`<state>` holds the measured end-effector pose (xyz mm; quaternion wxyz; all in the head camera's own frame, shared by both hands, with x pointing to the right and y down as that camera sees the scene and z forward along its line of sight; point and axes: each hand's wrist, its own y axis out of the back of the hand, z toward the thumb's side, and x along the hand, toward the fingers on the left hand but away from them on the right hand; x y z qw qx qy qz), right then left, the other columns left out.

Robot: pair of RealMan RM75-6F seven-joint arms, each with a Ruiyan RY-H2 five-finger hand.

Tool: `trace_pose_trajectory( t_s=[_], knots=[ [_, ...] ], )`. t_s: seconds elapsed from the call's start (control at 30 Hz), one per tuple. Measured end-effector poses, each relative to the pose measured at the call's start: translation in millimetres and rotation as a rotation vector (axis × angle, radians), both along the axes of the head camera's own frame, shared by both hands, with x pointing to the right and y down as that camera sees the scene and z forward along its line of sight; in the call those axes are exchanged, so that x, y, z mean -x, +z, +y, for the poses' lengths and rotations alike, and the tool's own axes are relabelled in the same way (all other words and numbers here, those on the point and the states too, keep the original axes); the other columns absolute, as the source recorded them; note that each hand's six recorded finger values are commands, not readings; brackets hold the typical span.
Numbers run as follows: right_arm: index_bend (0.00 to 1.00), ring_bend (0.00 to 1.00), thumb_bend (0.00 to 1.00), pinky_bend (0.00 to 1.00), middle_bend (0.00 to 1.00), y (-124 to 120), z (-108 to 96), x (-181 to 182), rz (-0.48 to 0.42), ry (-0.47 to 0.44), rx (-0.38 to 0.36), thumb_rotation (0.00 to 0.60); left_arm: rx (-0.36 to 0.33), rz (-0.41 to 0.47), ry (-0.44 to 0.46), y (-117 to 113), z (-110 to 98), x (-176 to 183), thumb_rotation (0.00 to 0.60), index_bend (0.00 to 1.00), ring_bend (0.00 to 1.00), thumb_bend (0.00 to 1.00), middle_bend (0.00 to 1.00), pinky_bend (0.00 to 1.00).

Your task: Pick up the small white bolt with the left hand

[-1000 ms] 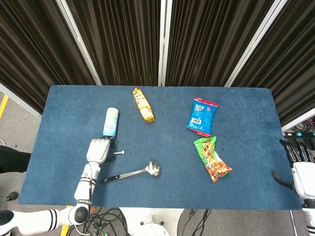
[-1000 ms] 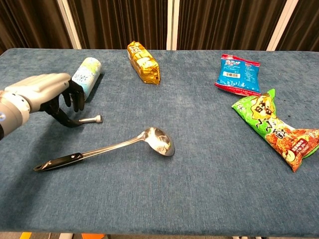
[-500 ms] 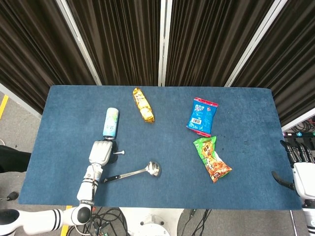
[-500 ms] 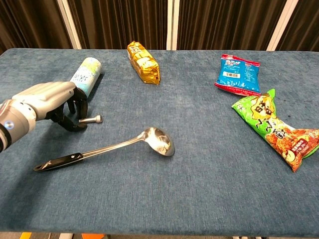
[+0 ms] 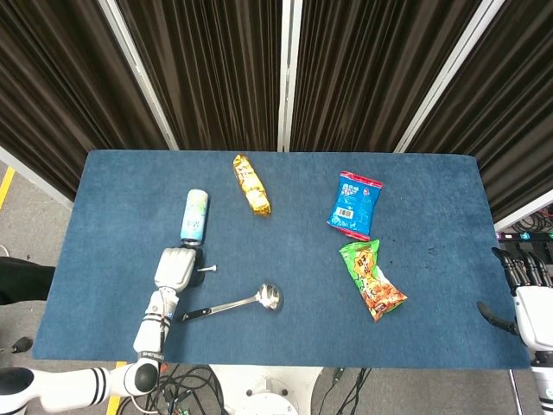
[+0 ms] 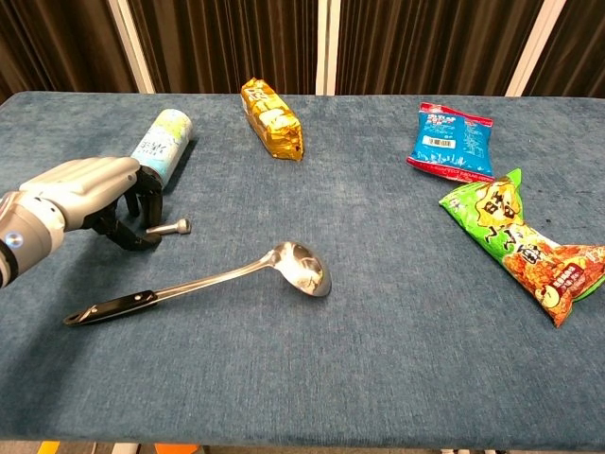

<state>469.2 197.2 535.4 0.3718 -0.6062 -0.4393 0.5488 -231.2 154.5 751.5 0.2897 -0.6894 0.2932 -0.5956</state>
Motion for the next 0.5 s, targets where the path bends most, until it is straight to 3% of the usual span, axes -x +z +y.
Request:
trace_pose_trajectory(
  t_s=[0.5],
  knots=[
    [0.09, 0.00, 0.13, 0.03, 0.14, -1, 2, 0, 0.000, 0.002, -0.005, 0.600, -0.046, 0.003, 0.029, -26, -10, 15, 0.600, 0.58, 0.40, 0.36, 0.48, 0.51]
  ],
)
